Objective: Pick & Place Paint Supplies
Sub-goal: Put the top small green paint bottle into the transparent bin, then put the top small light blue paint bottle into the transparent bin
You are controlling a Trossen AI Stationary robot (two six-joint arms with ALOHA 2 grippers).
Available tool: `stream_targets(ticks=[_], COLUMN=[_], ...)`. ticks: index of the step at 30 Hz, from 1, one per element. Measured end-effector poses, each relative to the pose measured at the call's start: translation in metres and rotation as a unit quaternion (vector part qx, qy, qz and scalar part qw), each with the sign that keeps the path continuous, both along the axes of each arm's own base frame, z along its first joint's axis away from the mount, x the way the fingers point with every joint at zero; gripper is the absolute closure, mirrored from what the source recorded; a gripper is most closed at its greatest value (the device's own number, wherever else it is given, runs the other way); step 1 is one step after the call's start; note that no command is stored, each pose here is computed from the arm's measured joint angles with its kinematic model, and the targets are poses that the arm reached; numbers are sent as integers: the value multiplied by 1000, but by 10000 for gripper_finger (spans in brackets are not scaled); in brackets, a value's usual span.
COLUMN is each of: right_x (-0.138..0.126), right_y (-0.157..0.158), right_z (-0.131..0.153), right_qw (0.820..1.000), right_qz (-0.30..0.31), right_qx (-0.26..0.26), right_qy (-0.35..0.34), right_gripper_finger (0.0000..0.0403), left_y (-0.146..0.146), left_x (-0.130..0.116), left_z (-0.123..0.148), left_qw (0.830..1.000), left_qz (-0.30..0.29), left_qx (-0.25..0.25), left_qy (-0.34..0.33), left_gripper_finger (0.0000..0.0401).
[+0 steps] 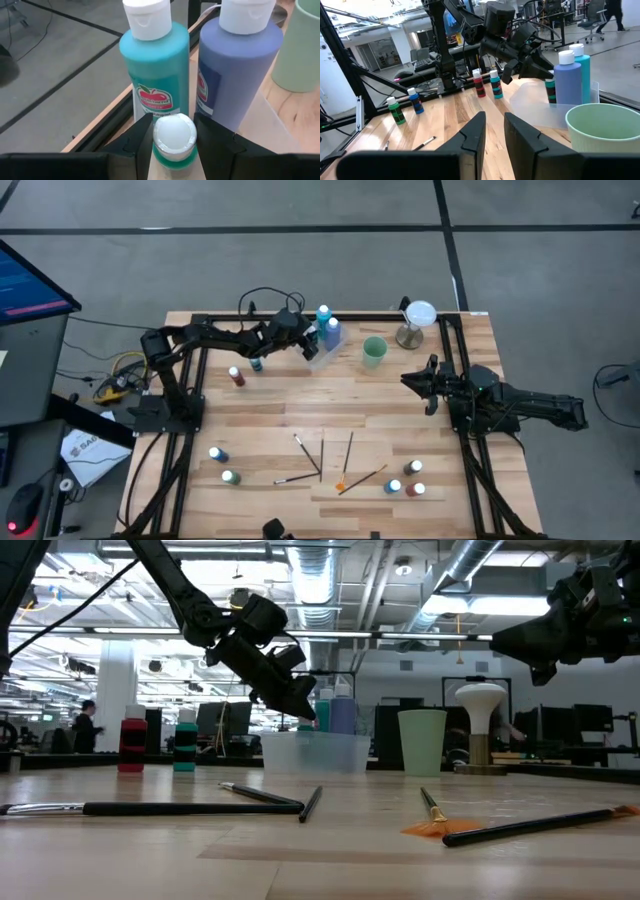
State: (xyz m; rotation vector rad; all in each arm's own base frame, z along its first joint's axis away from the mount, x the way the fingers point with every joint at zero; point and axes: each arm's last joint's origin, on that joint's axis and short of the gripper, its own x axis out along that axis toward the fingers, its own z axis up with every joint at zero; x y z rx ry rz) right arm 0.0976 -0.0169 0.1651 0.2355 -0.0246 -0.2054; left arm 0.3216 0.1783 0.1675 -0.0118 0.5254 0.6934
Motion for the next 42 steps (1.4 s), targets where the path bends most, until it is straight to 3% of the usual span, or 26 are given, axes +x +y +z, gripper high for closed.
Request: stream_targets(ticks=[20, 25, 30, 35, 42], right_x=[0, 0, 0, 0, 0], right_y=[0, 0, 0, 0, 0], right_z=[0, 0, 0, 0, 0], right_qw=[1000, 1000, 1000, 1000, 1000], right_qz=[0, 0, 0, 0, 0], right_qx=[0, 0, 0, 0, 0], right_qy=[0, 0, 0, 0, 0], right_gripper_finger=[337, 337, 337, 337, 337], left_y=[5, 0, -17, -54, -94], left_x=[-3, -11, -39, -90, -154], left_z=[1, 31, 80, 127, 150], left_qw=[1000, 999, 999, 1000, 994], left_qz=[-3, -13, -7, -4, 34], left_qx=[14, 43, 36, -6, -101], left_qy=[11, 0, -11, -5, -7], left_gripper_finger=[228, 187, 152, 136, 133])
